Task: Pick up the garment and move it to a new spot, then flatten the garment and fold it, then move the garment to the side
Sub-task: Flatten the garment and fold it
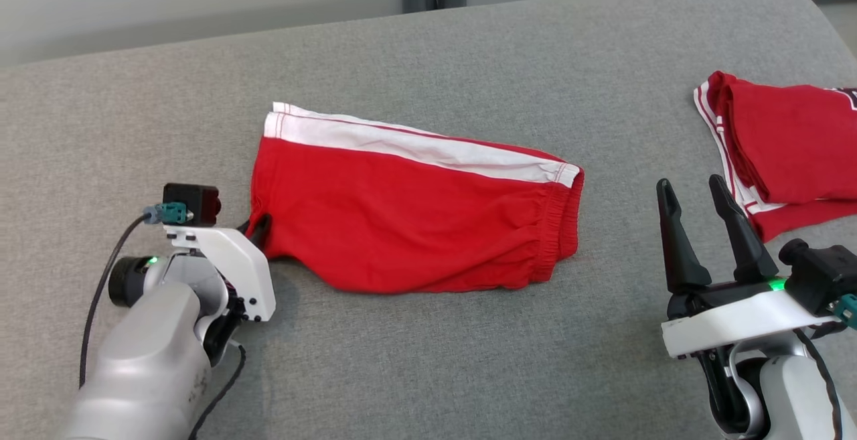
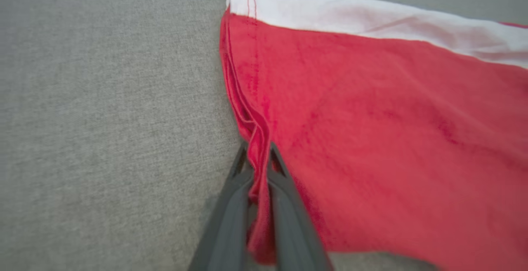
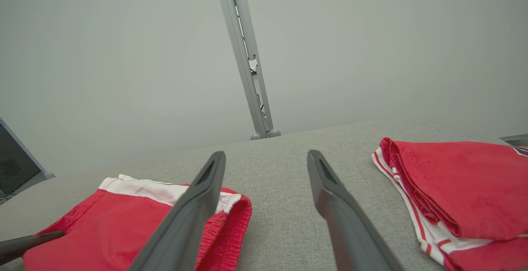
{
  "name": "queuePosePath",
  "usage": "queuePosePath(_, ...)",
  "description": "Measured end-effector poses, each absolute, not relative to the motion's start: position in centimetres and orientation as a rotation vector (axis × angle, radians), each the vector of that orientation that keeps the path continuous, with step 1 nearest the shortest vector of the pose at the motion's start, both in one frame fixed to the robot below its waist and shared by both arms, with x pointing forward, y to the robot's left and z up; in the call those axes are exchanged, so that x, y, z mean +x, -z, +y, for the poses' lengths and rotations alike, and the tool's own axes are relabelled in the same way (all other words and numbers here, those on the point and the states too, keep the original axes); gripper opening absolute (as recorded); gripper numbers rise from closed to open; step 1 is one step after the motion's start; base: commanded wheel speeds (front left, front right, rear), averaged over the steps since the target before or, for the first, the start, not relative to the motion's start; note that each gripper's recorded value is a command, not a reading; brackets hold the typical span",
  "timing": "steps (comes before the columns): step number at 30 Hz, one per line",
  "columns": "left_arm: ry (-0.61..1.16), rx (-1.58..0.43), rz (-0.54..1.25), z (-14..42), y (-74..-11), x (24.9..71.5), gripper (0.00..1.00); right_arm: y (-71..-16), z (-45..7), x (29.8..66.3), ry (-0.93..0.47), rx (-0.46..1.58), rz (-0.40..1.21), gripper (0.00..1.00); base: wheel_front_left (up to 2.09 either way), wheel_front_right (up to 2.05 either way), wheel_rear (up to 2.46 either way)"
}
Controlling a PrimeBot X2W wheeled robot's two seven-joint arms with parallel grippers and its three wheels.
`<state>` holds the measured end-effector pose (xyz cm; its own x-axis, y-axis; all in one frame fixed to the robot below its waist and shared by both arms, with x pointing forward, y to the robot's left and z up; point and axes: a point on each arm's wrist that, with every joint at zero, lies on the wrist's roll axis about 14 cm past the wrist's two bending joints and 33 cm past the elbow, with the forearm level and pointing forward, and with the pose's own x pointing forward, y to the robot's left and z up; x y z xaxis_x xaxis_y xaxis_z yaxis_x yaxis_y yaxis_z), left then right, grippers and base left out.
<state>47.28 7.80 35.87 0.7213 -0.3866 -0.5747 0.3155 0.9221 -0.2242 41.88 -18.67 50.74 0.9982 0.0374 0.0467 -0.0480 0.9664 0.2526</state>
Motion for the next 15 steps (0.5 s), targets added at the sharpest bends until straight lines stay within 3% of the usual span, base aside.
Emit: queuePosePath(15,0.296,-0.289,0.524,8.9,-38.1,43.3,0.0,-52.4,-17.3,41.4,-0.099,0.225,-0.063,1.0,0.0,0.0,0.0)
